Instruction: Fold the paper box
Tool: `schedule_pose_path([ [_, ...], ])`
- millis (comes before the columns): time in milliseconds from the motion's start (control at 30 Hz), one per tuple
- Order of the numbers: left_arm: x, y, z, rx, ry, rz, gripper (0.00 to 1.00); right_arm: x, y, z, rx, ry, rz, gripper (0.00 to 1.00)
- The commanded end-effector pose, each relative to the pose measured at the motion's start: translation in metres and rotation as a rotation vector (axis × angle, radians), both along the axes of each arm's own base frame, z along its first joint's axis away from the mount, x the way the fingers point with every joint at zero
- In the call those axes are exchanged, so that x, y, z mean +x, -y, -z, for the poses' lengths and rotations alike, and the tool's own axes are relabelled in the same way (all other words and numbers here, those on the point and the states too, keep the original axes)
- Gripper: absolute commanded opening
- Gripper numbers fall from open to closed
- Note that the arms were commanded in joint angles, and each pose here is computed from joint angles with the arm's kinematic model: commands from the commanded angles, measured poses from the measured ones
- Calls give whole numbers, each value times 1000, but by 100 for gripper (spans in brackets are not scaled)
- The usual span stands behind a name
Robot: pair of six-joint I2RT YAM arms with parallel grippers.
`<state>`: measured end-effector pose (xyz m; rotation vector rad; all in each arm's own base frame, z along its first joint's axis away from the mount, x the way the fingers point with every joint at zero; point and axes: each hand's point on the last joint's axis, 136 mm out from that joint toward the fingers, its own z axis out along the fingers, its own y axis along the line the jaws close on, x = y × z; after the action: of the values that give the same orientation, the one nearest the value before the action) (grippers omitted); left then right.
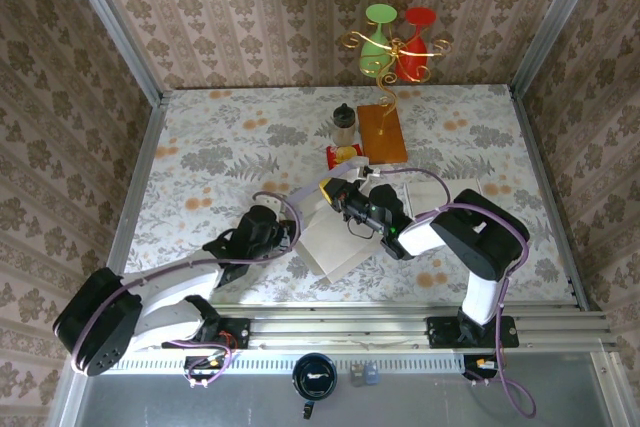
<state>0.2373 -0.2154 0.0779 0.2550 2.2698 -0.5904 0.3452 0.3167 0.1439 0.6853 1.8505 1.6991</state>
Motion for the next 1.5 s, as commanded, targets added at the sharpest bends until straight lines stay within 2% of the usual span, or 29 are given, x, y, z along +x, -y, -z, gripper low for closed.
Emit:
schedule_pose_path([
  [0,14,6,-14,-11,45,-52,32,-15,-8,21,-32,-35,-40,0],
  [433,23,7,-4,61,45,-156,30,-14,-10,16,1,-42,-24,0],
  [567,26,13,-2,54,41,-160,24,-14,-11,16,5,-48,-27,0],
  [667,28,17,-3,53,45,-160,15,-13,-11,16,9,-53,-24,0],
  [900,33,20,-6,98,58,-185,9,-11,-13,12,19,-60,-21,0],
  [1100,35,17,-9,146,60,-216,0,-10,-13,12,16,-79,-8,0],
  [1133,35,16,-10,159,58,-219,0,-11,-12,12,11,-83,-2,2],
  [1267,35,13,-13,189,68,-211,0,-13,-2,7,-29,-98,30,27],
  [1467,33,14,-18,234,101,-137,0,-21,32,-17,-185,-123,76,58],
])
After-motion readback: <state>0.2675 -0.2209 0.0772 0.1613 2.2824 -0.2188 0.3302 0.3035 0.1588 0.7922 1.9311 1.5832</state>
